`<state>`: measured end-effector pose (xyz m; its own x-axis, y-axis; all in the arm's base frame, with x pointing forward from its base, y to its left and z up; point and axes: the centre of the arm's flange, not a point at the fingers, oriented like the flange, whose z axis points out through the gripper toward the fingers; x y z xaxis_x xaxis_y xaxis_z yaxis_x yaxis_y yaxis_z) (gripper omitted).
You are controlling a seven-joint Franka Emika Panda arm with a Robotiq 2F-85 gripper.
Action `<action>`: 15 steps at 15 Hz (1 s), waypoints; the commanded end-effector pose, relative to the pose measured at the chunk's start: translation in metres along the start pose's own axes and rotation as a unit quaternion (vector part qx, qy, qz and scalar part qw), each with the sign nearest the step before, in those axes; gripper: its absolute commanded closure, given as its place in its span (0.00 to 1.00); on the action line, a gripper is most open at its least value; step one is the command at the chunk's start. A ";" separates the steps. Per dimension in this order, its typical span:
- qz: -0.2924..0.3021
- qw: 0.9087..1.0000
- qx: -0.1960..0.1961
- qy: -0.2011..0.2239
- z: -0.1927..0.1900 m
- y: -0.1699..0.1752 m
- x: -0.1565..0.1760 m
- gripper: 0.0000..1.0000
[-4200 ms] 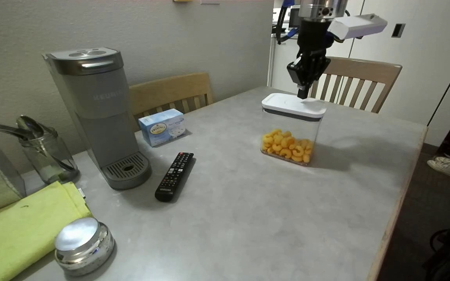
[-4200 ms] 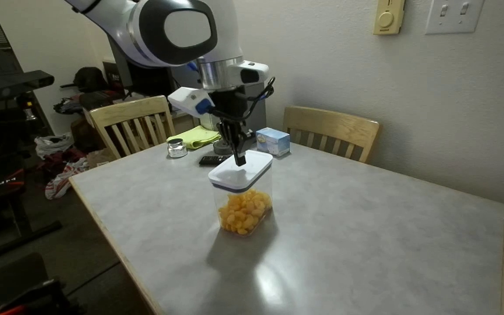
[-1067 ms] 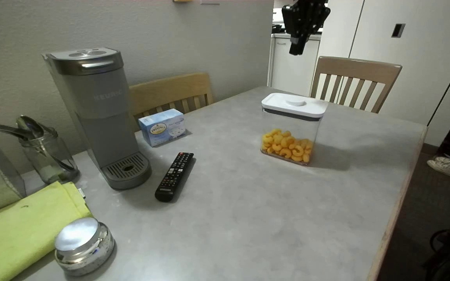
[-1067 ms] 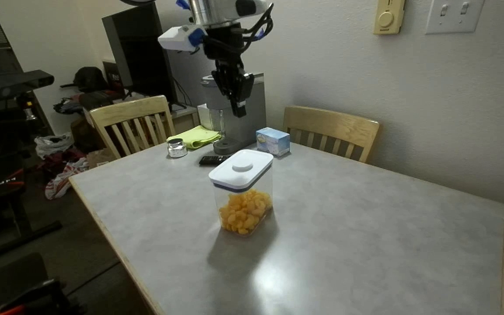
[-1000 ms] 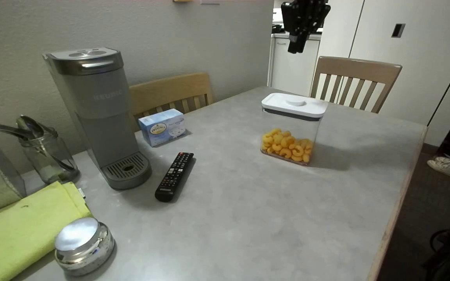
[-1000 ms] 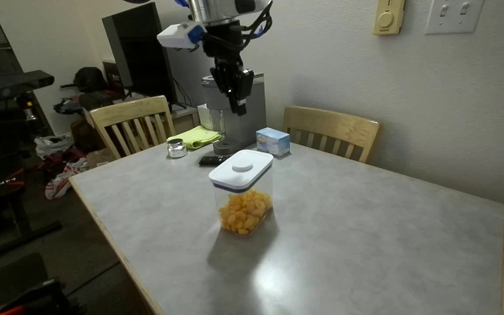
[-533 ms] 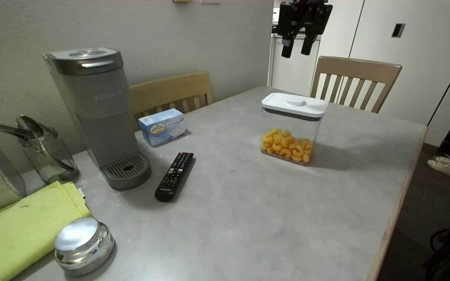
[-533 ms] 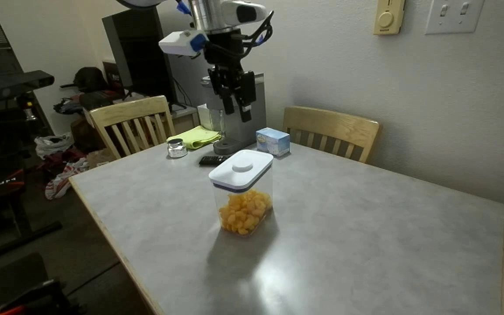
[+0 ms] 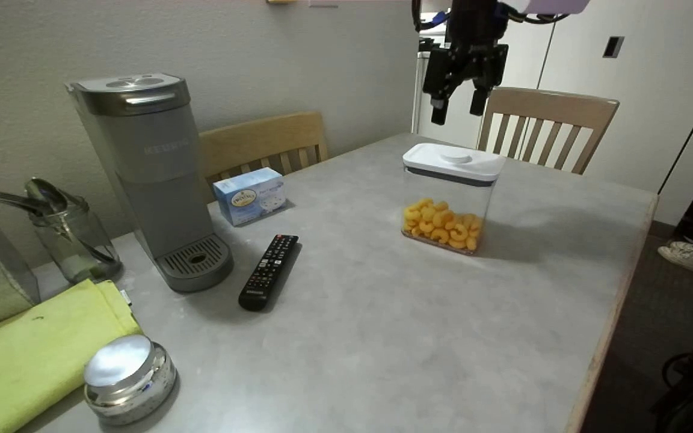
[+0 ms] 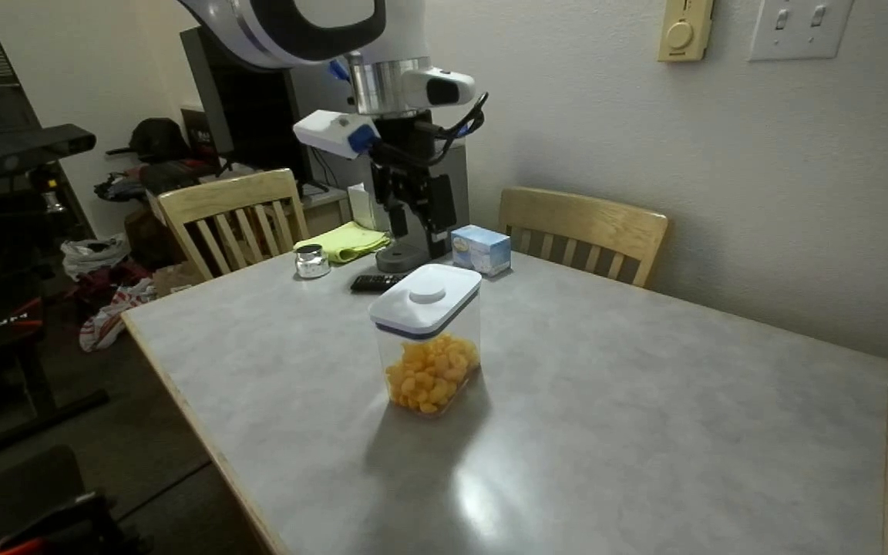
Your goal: Open the container
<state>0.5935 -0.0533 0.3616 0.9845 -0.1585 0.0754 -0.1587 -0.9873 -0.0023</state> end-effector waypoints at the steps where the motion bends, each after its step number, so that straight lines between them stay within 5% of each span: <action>1: -0.004 1.000 0.006 0.005 0.026 0.010 -0.006 0.00; 13: 0.004 1.000 0.022 0.006 0.057 0.014 -0.003 0.00; 15: 0.008 1.000 0.025 0.005 0.057 0.015 -0.003 0.16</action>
<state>0.5946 -0.0631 0.3115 0.9807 -0.1814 0.0731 -0.1795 -0.9832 -0.0321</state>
